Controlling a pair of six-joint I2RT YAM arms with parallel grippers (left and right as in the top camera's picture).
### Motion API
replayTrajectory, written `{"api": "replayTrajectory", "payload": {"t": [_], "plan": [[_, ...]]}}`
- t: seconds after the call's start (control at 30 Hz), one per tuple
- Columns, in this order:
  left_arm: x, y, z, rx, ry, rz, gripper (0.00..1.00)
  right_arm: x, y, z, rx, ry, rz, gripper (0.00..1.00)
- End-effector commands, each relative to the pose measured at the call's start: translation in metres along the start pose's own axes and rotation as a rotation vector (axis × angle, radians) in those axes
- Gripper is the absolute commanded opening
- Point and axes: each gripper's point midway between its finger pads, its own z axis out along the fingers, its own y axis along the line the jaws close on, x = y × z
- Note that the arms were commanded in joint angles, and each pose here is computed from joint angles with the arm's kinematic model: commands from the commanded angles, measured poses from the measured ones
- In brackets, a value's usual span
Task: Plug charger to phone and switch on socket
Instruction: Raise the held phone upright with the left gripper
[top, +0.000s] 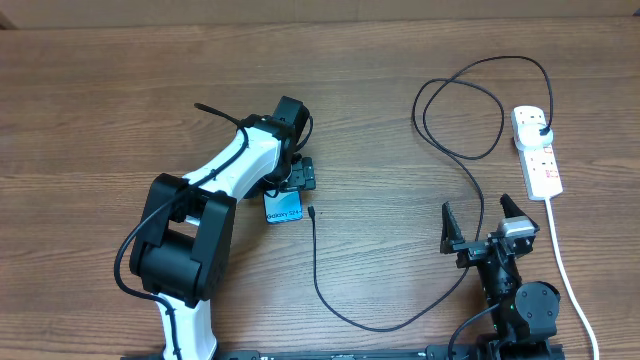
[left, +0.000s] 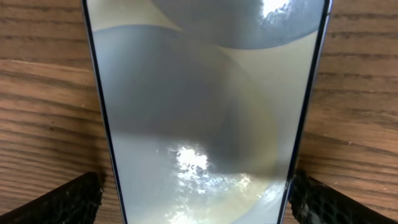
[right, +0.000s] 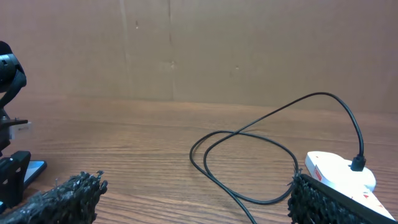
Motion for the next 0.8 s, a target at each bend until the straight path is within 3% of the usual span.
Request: {"api": "replayTrajectory", "payload": {"t": [0.0,0.17,0.37,0.47,0.6,0.67,0.77], "plan": [[0.009,0.0077,0.0099,-0.03,0.025,-0.011,0.99,0.0016,0.0017,0.0,-0.008,-0.005,-0.005,1.0],[0.0091,0.0073,0.0099,-0.027,0.026,-0.011,1.0,0.0016,0.0017,0.0,-0.008,-0.005,-0.005,1.0],[0.0103,0.0055,0.0099,-0.017,0.032,-0.01,0.93,0.0016,0.0017,0.0,-0.008,-0.005,-0.005,1.0],[0.0116,0.003,0.0099,-0.002,0.041,-0.01,1.0,0.0016,0.0017,0.0,-0.008,-0.005,-0.005,1.0],[0.0118,0.0027,0.0099,-0.001,0.042,-0.009,1.0,0.0016,0.0017,0.0,-0.008,-0.005,-0.005,1.0],[0.0124,0.0018,0.0099,0.004,0.045,-0.006,0.96,0.0016,0.0017,0.0,-0.008,-0.005,-0.005,1.0],[0.0126,0.0019,0.0099,0.004,0.046,-0.003,0.82,0.0016,0.0017,0.0,-0.008,-0.005,-0.005,1.0]]}}
